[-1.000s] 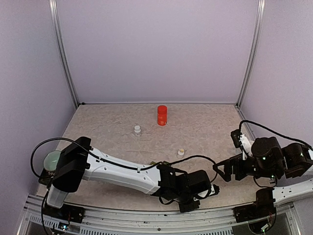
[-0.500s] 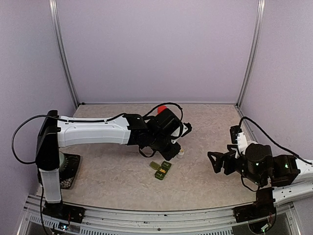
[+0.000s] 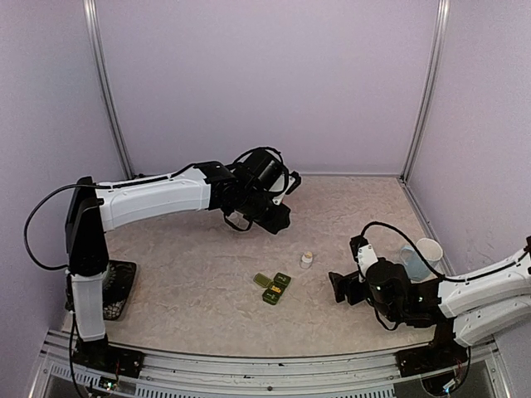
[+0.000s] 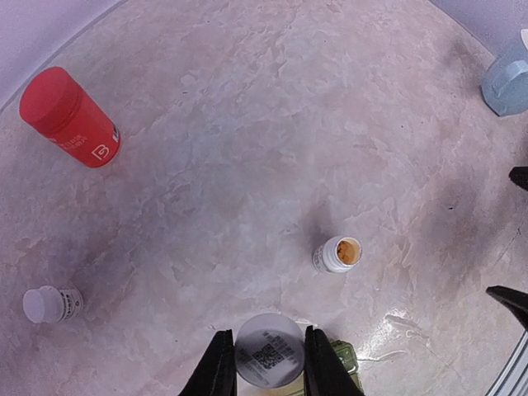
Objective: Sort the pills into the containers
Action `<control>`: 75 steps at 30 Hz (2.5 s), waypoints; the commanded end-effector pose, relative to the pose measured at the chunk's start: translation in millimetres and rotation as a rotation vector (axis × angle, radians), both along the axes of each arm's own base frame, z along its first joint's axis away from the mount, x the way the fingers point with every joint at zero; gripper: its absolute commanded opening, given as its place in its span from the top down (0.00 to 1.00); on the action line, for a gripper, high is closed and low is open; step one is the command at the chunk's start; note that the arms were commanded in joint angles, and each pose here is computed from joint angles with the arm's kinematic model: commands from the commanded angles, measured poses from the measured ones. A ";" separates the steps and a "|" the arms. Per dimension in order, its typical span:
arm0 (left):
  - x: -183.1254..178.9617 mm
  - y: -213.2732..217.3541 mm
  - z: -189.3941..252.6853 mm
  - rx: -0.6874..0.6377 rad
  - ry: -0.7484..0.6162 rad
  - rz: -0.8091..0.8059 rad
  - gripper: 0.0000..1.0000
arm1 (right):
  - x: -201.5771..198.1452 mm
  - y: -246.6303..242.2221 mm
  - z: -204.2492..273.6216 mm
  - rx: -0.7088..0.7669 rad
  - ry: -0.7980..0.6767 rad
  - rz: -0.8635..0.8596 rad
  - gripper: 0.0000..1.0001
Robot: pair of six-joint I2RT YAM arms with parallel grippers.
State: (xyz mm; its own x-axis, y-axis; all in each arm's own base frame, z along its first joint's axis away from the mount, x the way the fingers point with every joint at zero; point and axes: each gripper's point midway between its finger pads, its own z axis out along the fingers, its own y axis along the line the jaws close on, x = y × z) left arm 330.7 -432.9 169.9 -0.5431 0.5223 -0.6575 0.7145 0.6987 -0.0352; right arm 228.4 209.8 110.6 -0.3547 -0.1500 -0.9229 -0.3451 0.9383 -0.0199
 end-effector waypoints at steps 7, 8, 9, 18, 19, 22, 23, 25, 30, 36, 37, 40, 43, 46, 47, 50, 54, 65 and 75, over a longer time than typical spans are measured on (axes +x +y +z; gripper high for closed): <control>4.5 3.2 6.2 -0.043 0.037 0.051 0.80 | 31.9 71.4 -29.8 0.035 -0.067 0.168 0.03; 4.5 2.9 8.2 -0.051 0.035 0.052 0.80 | 35.0 75.9 -34.6 0.032 -0.065 0.171 0.03; 4.2 2.7 9.4 -0.056 0.035 0.052 0.80 | 38.2 79.5 -38.0 0.033 -0.069 0.173 0.03; 4.3 7.3 15.3 -0.063 0.020 0.067 0.80 | 63.7 88.7 -59.4 0.114 -0.006 0.175 0.10; 4.2 8.6 15.3 -0.059 0.018 0.068 0.80 | 65.4 90.5 -62.0 0.110 0.005 0.173 0.10; 4.5 11.2 18.1 -0.057 0.007 0.073 0.80 | 71.1 92.7 -68.8 0.088 0.027 0.168 0.10; 4.6 11.8 20.8 -0.060 0.003 0.075 0.80 | 73.4 92.1 -69.5 0.089 0.032 0.163 0.11; 4.7 12.6 24.9 -0.065 -0.004 0.077 0.80 | 76.6 88.7 -70.5 0.100 0.041 0.152 0.13; 4.4 14.4 31.3 -0.072 -0.014 0.079 0.80 | 78.8 77.5 -79.9 0.106 0.078 0.115 0.15; 4.7 15.3 36.8 -0.081 -0.023 0.084 0.80 | 79.1 75.7 -95.8 0.068 0.112 0.106 0.15; 4.6 14.9 37.7 -0.084 -0.021 0.083 0.80 | 79.4 75.5 -98.5 0.060 0.117 0.104 0.16; 3.9 13.6 36.6 -0.085 -0.017 0.081 0.80 | 80.9 77.0 -100.9 0.048 0.119 0.105 0.19; 3.2 12.8 36.3 -0.088 -0.016 0.081 0.80 | 82.9 78.0 -99.8 0.038 0.107 0.106 0.24; 2.2 13.1 34.9 -0.085 -0.014 0.082 0.80 | 84.1 81.2 -98.1 0.026 0.088 0.126 0.34; 2.1 13.1 35.0 -0.085 -0.014 0.081 0.80 | 84.5 82.3 -97.0 0.025 0.081 0.132 0.37; 0.9 12.3 34.2 -0.085 -0.012 0.079 0.80 | 84.9 84.0 -94.5 0.017 0.058 0.150 0.49; -1.7 8.9 31.7 -0.081 -0.010 0.070 0.80 | 84.9 86.0 -88.1 -0.004 0.022 0.178 0.54; -4.4 3.7 16.0 -0.071 0.002 0.066 0.80 | 74.2 85.6 -68.1 -0.005 -0.049 0.253 0.56; -4.1 0.4 7.0 -0.075 0.017 0.068 0.80 | 81.0 92.2 -72.1 -0.019 -0.016 0.275 0.44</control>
